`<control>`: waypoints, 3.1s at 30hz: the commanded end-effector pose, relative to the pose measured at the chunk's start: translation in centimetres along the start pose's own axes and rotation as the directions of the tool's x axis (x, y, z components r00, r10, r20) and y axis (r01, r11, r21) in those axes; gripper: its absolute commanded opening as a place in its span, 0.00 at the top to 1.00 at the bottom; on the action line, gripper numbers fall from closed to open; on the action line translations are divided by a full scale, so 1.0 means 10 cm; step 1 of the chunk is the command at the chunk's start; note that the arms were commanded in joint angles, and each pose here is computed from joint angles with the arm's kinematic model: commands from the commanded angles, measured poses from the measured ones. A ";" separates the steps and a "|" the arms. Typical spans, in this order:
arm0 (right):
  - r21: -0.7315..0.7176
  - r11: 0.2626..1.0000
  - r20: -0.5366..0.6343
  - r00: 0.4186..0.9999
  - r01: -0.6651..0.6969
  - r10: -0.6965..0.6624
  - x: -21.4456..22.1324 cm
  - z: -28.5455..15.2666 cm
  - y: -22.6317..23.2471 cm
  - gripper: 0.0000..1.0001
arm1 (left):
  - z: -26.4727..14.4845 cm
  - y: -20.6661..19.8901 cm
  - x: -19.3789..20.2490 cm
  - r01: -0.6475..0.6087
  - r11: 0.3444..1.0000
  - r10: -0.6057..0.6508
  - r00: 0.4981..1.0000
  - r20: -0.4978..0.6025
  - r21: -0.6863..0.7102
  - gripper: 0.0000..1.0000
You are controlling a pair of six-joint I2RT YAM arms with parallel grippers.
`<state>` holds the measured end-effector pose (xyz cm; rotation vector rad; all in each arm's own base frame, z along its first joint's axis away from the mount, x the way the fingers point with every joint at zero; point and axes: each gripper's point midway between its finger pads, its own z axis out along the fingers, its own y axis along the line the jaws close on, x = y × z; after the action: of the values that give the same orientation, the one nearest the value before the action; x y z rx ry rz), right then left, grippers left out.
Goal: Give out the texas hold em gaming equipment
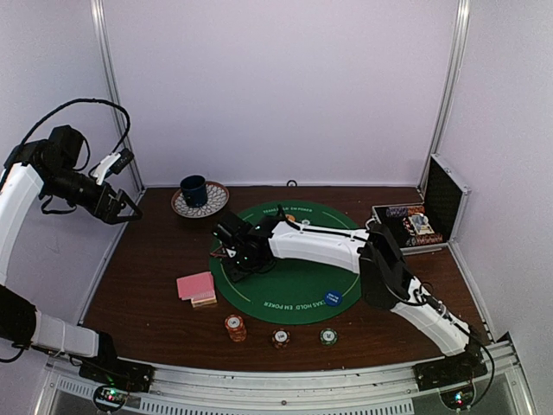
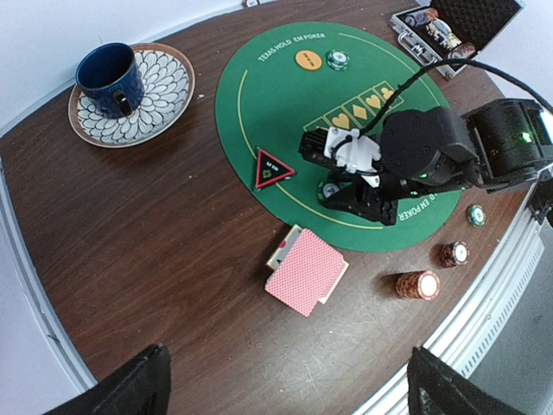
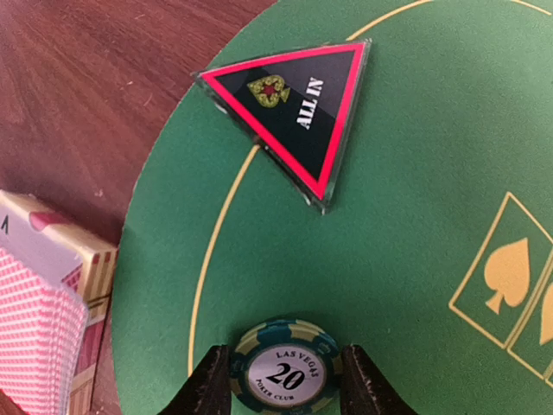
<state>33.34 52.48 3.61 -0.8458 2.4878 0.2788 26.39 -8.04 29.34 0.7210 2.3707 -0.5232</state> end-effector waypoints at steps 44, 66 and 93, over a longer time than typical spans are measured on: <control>0.160 0.939 0.329 0.913 -0.305 0.241 -0.23 -2.10 -1.01 0.00 | -0.13 -0.03 0.00 -0.030 0.999 0.031 0.999 0.020 -0.037 0.02; 0.047 0.975 -0.113 0.969 -0.215 0.219 1.93 -1.86 -0.77 0.00 | -0.10 -0.02 -0.11 -0.012 1.000 0.013 0.998 0.059 -0.018 0.03; 0.086 0.986 -0.246 0.956 -0.145 0.162 2.53 -1.40 -0.61 0.10 | -0.05 -0.02 -0.04 -0.006 1.000 0.006 0.999 0.042 -0.005 0.02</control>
<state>14.06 29.76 2.69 -0.7366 2.7866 0.1213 25.84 -8.08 29.72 0.7132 2.3553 -0.5169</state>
